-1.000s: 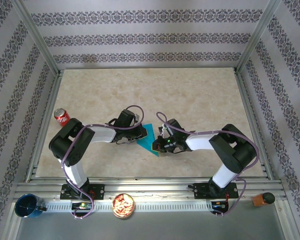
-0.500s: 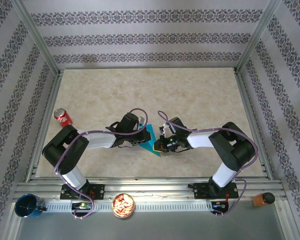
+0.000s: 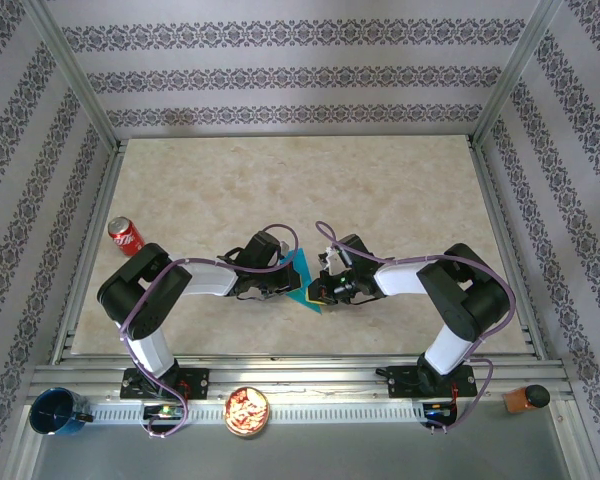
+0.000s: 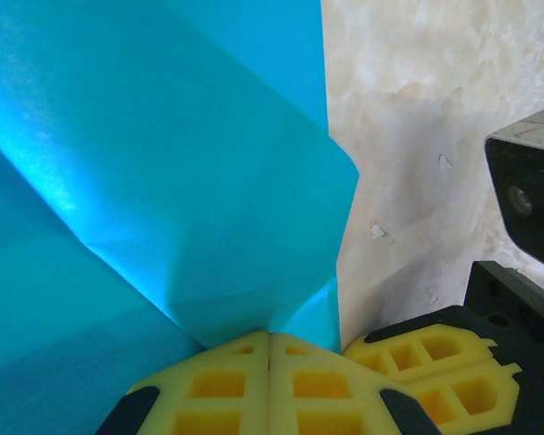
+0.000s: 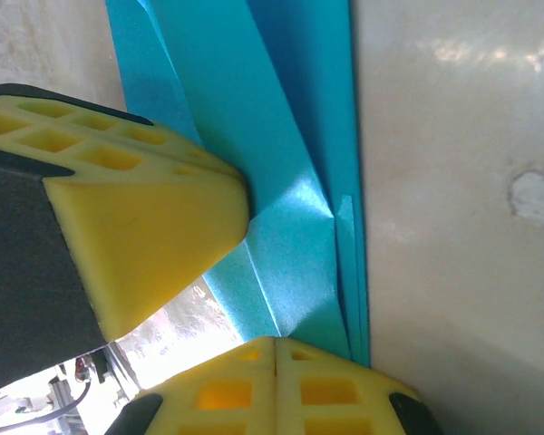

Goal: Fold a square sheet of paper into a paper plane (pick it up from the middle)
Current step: Fourth fold the wing at the center of the table.

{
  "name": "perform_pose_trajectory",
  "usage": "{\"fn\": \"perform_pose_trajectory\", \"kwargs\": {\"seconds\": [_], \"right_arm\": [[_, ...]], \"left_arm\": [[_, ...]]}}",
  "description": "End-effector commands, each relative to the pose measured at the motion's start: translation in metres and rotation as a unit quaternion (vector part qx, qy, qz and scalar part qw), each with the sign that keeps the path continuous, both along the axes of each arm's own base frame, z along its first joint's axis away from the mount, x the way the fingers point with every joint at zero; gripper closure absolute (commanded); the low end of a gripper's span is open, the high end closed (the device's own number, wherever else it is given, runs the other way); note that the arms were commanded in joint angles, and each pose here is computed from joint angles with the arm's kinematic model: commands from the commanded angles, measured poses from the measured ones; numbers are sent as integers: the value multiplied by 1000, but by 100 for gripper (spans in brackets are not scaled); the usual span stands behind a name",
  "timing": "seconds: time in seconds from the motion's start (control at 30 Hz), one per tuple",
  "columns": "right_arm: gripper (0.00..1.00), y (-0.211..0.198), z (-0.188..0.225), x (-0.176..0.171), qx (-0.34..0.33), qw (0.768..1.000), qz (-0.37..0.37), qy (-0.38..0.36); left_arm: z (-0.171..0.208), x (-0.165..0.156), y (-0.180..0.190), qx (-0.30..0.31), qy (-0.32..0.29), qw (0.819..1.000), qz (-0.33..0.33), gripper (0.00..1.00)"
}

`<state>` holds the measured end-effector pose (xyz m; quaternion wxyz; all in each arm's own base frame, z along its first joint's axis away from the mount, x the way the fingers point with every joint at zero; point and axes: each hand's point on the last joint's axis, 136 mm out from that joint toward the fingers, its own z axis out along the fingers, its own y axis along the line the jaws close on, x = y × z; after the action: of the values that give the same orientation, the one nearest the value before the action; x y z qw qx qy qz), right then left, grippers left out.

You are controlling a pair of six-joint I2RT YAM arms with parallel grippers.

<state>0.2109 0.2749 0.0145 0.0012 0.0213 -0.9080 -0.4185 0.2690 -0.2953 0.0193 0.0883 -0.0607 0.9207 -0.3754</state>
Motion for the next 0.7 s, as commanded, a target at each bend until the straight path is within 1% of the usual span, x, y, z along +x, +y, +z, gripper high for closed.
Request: {"fn": "perform_pose_trajectory", "kwargs": {"seconds": [0.0, 0.23, 0.53, 0.67], "right_arm": [[100, -25, -35, -22, -69, 996, -3, 50], [100, -34, -43, -29, -92, 994, 5, 56], [100, -36, -43, -31, -99, 993, 11, 55], [100, -37, -44, -31, -103, 993, 12, 55]], "left_arm": [[-15, 11, 17, 41, 8, 998, 36, 98], [-17, 29, 28, 53, 8, 997, 54, 98], [-16, 47, 41, 60, 5, 996, 69, 98], [-19, 55, 54, 73, 6, 994, 77, 98]]}}
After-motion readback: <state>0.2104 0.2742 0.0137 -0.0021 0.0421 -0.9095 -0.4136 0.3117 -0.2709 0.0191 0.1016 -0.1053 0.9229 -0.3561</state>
